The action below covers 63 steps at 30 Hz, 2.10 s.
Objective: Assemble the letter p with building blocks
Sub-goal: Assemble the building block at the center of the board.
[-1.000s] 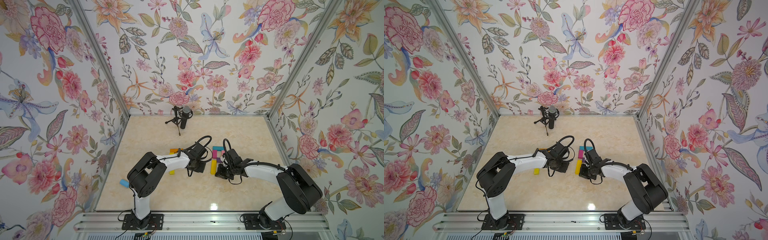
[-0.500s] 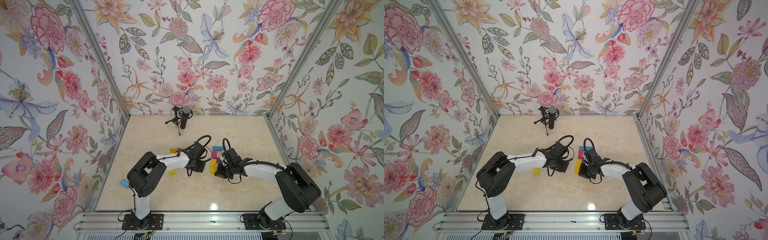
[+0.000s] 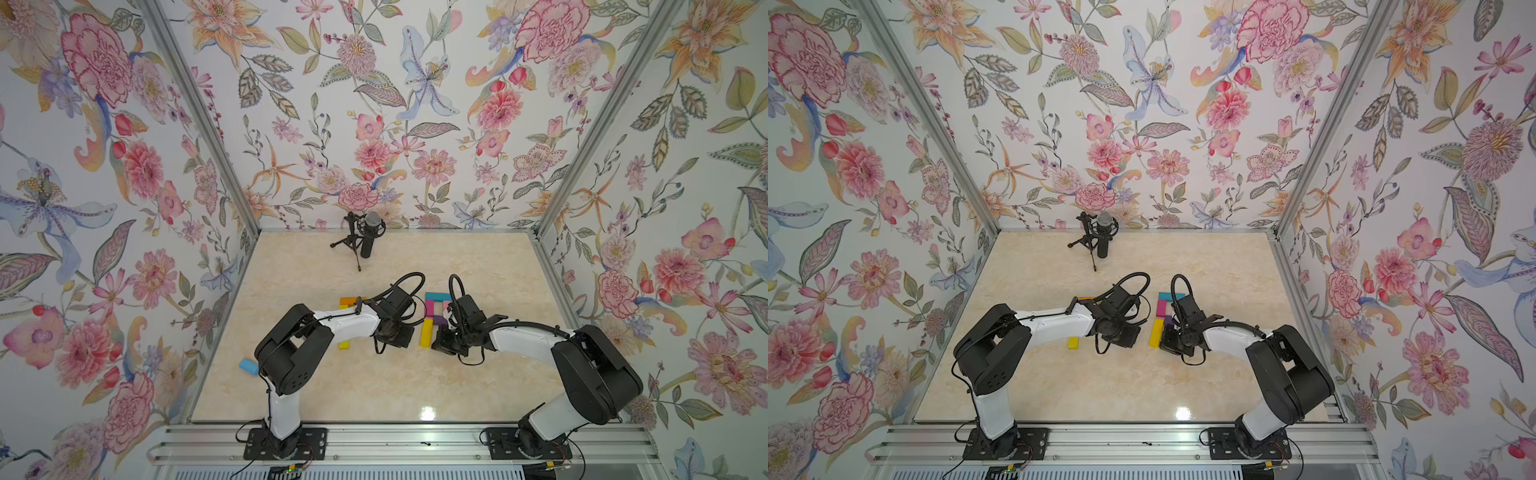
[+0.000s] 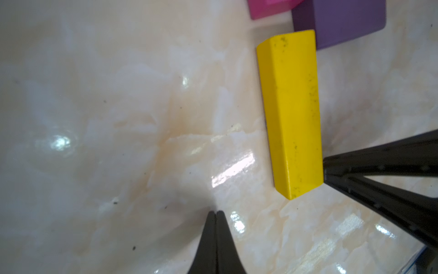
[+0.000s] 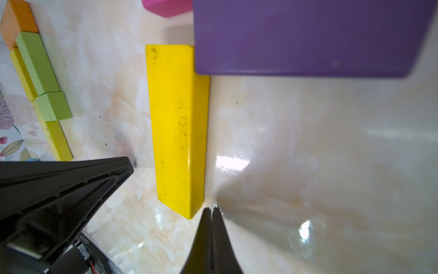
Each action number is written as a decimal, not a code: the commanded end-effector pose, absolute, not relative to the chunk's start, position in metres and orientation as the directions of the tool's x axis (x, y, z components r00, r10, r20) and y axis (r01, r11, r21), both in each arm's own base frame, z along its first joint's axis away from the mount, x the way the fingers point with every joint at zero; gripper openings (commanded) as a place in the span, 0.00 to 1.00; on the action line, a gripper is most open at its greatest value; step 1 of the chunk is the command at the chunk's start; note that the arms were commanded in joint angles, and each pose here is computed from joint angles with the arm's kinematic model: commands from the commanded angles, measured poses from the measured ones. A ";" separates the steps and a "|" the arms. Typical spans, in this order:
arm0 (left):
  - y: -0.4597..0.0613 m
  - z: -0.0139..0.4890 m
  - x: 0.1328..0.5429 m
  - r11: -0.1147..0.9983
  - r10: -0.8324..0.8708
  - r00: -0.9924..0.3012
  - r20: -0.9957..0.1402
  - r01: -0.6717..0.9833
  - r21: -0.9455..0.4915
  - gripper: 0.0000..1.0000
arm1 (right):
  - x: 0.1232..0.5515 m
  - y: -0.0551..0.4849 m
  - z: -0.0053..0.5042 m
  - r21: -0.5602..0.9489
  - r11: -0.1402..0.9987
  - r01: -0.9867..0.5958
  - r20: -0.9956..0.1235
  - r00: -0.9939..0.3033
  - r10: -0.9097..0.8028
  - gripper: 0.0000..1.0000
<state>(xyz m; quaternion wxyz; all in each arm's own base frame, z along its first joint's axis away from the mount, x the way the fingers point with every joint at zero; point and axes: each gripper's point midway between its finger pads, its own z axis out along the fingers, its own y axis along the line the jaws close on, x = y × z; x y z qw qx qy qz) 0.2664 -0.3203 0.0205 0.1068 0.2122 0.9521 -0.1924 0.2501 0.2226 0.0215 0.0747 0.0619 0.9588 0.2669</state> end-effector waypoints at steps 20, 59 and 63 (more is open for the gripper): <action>-0.359 0.015 0.254 0.769 0.430 -0.859 -0.277 0.509 -0.387 0.00 | 0.242 0.193 0.033 0.532 0.840 0.105 -0.141 -0.967 0.211 0.00; -0.358 0.007 0.267 0.804 0.411 -0.870 -0.273 0.487 -0.341 0.00 | 0.239 0.236 0.029 0.567 0.823 0.021 -0.132 -0.984 0.117 0.00; -0.356 0.008 0.267 0.804 0.414 -0.868 -0.273 0.490 -0.338 0.00 | 0.243 0.242 0.029 0.567 0.823 0.015 -0.132 -0.985 0.108 0.00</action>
